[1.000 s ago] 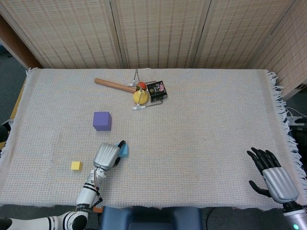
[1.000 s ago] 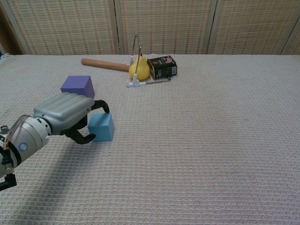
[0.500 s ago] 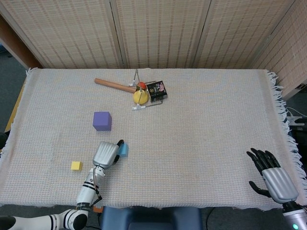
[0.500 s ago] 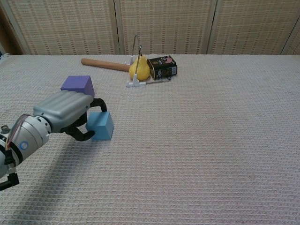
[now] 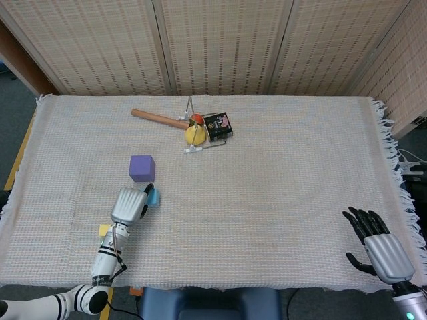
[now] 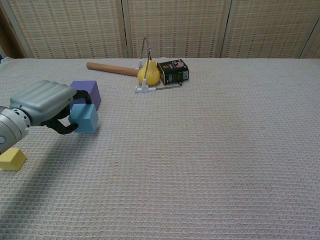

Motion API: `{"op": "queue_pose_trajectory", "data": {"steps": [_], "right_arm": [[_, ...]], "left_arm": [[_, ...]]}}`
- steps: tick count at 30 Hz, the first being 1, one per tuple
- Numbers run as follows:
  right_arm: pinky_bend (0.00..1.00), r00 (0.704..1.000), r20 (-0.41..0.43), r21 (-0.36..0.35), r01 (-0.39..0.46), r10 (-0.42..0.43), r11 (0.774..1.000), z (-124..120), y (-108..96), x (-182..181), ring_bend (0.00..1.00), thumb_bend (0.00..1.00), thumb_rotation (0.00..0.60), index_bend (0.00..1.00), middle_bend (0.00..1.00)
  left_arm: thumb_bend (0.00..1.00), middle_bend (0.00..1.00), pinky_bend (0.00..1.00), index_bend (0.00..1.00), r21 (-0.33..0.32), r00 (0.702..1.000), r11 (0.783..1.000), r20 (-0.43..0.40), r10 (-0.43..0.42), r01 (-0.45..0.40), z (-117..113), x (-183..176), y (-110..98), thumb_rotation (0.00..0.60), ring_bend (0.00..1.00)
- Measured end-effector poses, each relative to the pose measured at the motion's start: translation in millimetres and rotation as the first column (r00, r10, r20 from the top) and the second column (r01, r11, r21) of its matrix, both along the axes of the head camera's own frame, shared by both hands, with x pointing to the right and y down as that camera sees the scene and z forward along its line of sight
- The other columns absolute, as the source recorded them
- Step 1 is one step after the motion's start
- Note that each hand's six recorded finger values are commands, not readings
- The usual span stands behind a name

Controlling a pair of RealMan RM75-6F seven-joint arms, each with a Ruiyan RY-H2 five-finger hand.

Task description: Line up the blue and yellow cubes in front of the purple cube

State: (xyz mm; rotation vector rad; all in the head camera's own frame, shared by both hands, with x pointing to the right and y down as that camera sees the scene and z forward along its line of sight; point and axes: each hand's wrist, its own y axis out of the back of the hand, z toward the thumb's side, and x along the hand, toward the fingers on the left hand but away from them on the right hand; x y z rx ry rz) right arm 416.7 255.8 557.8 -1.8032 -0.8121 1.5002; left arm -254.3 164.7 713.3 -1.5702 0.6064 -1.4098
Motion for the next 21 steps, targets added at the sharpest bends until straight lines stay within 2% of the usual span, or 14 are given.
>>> {"op": "queue_pose_trajectory", "data": {"steps": [9,13,21], "right_arm": [[0.0,1.0,-0.014,-0.008,-0.004,0.003,1.0,2.8,0.6,-0.1,0.0,0.05,0.6,0.0,0.0],[0.0,1.0,-0.018,-0.01,-0.005,0.005,1.0,3.7,1.0,-0.4,0.0,0.05,0.6,0.0,0.0],[0.0,1.0,-0.023,-0.013,-0.008,0.008,1.0,4.5,0.8,0.1,0.0,0.05,0.599,0.0,0.0]], "left_arm": [[0.37,1.0,1.0,0.5,0.022,0.996,1.0,0.088,0.015,-0.017,17.6,-21.1,-17.1,0.6,1.0],[0.37,1.0,1.0,0.48,0.013,0.996,1.0,0.092,0.012,-0.014,23.4,-23.4,-18.6,0.6,1.0],[0.37,1.0,1.0,0.38,0.004,0.996,1.0,0.084,0.007,-0.007,26.1,-23.7,-17.7,0.6,1.0]]}}
